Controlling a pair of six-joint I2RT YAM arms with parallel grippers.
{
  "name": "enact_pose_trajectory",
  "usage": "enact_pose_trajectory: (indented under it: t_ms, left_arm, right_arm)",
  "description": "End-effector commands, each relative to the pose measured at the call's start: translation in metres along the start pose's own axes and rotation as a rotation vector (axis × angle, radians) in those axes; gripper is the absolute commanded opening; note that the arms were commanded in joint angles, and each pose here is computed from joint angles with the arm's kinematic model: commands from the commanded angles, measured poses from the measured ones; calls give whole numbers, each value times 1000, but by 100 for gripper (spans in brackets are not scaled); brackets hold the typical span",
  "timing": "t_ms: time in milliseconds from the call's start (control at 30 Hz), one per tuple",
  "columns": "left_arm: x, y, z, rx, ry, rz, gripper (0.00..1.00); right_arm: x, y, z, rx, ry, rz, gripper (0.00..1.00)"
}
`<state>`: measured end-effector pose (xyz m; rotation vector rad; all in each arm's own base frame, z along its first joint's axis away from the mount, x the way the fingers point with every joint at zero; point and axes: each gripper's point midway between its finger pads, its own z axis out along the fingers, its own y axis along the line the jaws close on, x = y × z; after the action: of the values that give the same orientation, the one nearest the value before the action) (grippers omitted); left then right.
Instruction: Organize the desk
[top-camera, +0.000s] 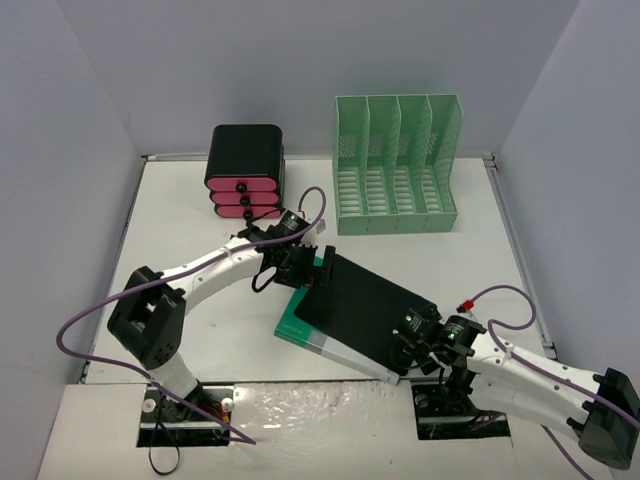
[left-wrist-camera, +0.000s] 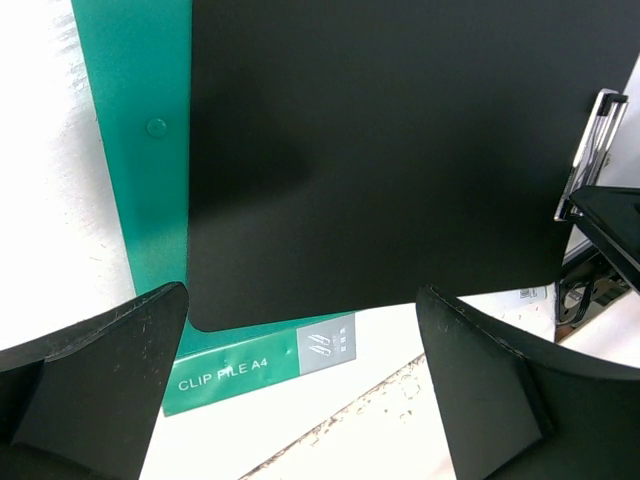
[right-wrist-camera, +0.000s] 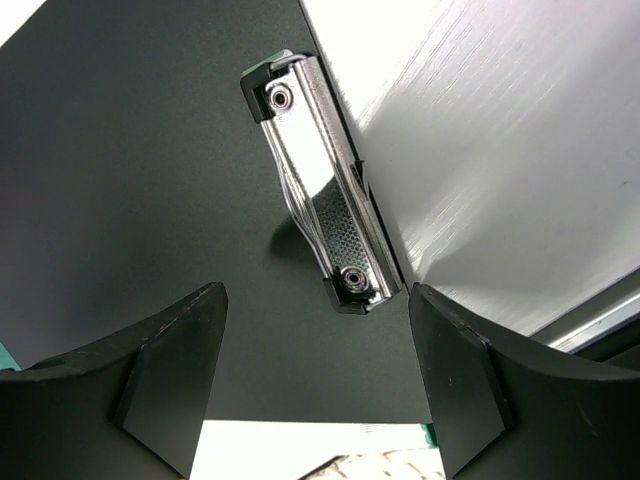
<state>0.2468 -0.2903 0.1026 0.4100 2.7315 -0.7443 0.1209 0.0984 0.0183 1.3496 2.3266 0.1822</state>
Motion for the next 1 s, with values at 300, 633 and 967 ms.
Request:
enact_pose_trajectory:
  t_ms: [300,633,967]
  left_arm:
    - [-26,-25,-11,71,-75,38,97]
    - [-26,-26,-15,80,-85,37,97]
    - [-28,-28,-20,77,-91,47,97]
  right_arm:
    - [-20,16,-31,22,-65,39,72]
    - [-20,14,-22,44,-99,17,75]
    - [-22,23,-6,-18,-142,24,76]
